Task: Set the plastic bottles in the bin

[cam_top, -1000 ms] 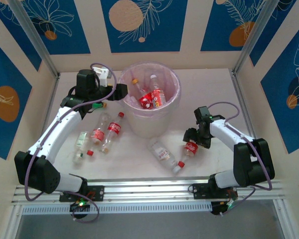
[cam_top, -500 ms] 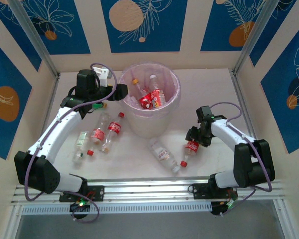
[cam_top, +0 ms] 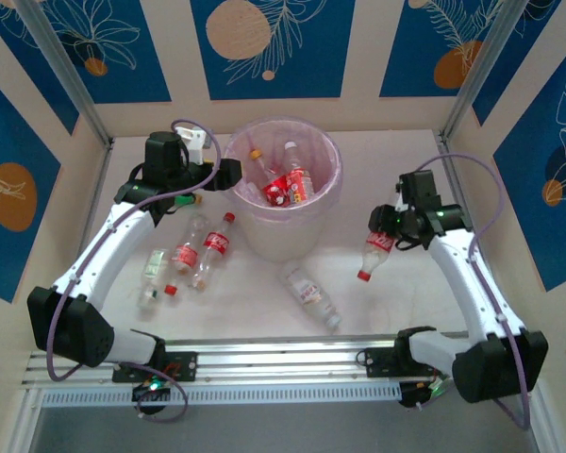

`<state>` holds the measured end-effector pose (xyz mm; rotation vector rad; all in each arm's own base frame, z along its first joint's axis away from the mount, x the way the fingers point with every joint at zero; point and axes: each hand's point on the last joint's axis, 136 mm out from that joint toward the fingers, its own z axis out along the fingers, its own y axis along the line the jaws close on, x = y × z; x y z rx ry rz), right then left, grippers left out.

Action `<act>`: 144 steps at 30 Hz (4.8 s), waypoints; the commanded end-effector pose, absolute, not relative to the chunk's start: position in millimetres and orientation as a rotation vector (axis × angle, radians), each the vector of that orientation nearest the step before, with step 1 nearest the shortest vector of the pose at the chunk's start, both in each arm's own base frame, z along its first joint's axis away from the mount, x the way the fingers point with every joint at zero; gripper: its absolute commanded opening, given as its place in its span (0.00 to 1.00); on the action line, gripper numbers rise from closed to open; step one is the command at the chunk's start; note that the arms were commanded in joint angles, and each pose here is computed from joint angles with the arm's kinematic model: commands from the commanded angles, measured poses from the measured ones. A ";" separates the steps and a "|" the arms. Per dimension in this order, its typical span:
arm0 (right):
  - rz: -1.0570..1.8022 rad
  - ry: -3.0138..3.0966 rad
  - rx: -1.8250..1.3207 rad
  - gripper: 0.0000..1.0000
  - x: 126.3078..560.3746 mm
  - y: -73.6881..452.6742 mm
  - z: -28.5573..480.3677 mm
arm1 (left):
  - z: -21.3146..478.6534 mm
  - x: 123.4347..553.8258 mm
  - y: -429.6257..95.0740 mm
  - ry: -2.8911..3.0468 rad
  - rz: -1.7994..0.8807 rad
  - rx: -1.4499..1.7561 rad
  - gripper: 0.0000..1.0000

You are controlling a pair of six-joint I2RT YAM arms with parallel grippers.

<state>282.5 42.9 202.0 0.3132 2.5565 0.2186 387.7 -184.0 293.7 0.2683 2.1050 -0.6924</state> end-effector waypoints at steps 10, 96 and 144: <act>0.167 2.003 0.116 0.58 312.2 38.6 398.4 | 240.9 373.4 -179.5 2.285 -0.620 0.301 0.89; 0.617 2.287 -0.597 0.72 441.3 330.8 266.0 | 246.3 371.3 -181.9 2.268 -0.639 0.306 0.89; 0.664 2.660 -0.117 0.82 174.5 176.9 181.3 | 241.5 373.0 -181.4 2.283 -0.635 0.297 0.89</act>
